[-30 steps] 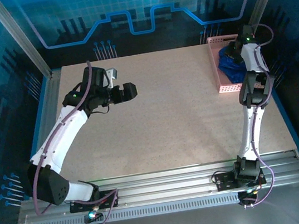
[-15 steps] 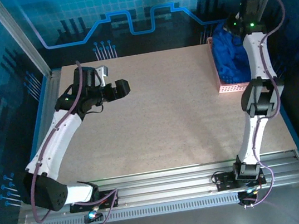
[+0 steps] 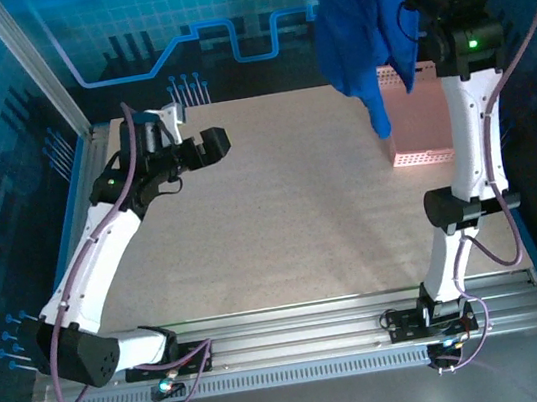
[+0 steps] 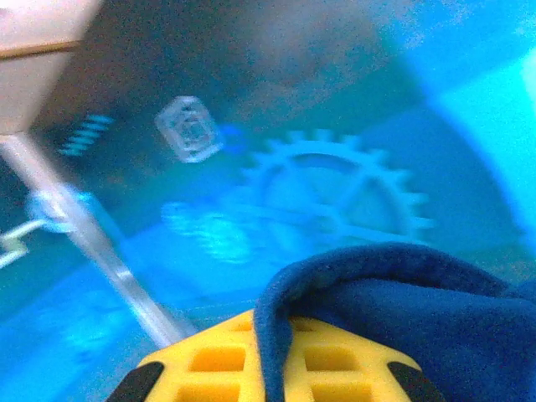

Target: Fold and stack the t-shirts

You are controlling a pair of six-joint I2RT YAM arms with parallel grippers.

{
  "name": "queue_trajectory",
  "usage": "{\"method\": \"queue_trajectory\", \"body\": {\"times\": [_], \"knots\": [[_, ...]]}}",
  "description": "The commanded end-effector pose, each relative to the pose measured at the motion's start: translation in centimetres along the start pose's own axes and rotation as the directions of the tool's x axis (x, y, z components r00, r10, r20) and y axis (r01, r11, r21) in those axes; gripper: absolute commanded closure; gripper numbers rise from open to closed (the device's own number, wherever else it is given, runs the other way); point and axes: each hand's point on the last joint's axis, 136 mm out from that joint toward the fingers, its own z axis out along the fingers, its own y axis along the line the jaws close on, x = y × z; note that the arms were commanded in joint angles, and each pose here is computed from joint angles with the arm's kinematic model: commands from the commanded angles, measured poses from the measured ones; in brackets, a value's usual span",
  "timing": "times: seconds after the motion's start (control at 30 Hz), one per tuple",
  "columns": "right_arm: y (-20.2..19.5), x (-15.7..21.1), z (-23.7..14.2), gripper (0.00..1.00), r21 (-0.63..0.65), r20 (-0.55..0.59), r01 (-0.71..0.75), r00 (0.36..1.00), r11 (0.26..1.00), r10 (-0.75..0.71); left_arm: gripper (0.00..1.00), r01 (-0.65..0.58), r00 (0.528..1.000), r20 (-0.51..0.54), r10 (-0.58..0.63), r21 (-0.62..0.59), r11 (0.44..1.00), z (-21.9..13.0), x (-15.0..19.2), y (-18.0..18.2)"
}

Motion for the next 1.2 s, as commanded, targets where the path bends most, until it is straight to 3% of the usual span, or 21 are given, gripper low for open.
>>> {"method": "queue_trajectory", "body": {"times": [0.0,0.17,0.3,0.43,0.57,0.7,0.83,0.9,1.0,1.17], "knots": [[3.7,1.9,1.0,1.0,-0.118,-0.062,-0.16,0.986,0.98,0.154,0.01,-0.008,0.989,0.147,0.001,0.051,0.999,-4.2,-4.2,-2.1],[9.4,7.7,3.0,1.0,-0.169,-0.209,-0.341,0.929,0.925,0.305,0.01,0.001,0.965,0.262,0.002,-0.008,1.0,-9.5,-7.0,-1.3],[8.7,14.6,3.8,1.0,-0.003,-0.335,-0.328,0.89,0.945,0.308,0.01,-0.029,0.947,0.315,0.059,-0.098,0.995,-13.2,-7.2,-0.3],[2.6,21.9,3.1,1.0,0.276,-0.444,-0.258,0.82,0.926,0.361,0.01,-0.044,0.961,0.265,0.073,-0.113,0.993,-13.6,-5.4,0.0],[-3.7,28.5,1.2,0.99,0.46,-0.478,-0.205,0.763,0.864,0.436,0.01,0.003,0.985,0.174,0.002,-0.029,1.0,-11.1,-2.1,0.0],[-11.8,35.5,-1.9,0.96,0.626,-0.49,-0.142,0.694,0.767,0.528,0.01,-0.026,1.0,0.01,0.026,0.002,1.0,-6.4,4.4,-1.0],[-17.5,39.6,-3.4,0.9,0.679,-0.484,-0.143,0.651,0.72,0.585,0.01,0.026,0.98,-0.199,-0.023,0.011,1.0,-2.0,11.8,-1.2],[-19.2,40.2,-3.6,0.83,0.681,-0.493,-0.125,0.651,0.722,0.578,0.01,0.037,0.963,-0.267,-0.033,0.008,0.999,-0.7,14.7,-1.3],[-20.1,40.8,-3.2,0.42,0.65,-0.545,-0.124,0.613,0.75,0.573,0.01,0.033,0.929,-0.369,-0.027,0.011,0.999,0.6,18.8,-1.7],[-19.2,39.7,-5.2,0.27,0.597,-0.644,-0.036,0.574,0.801,0.506,0.05,0.06,0.854,-0.512,-0.091,-0.077,0.995,1.8,24.5,0.1]]}}
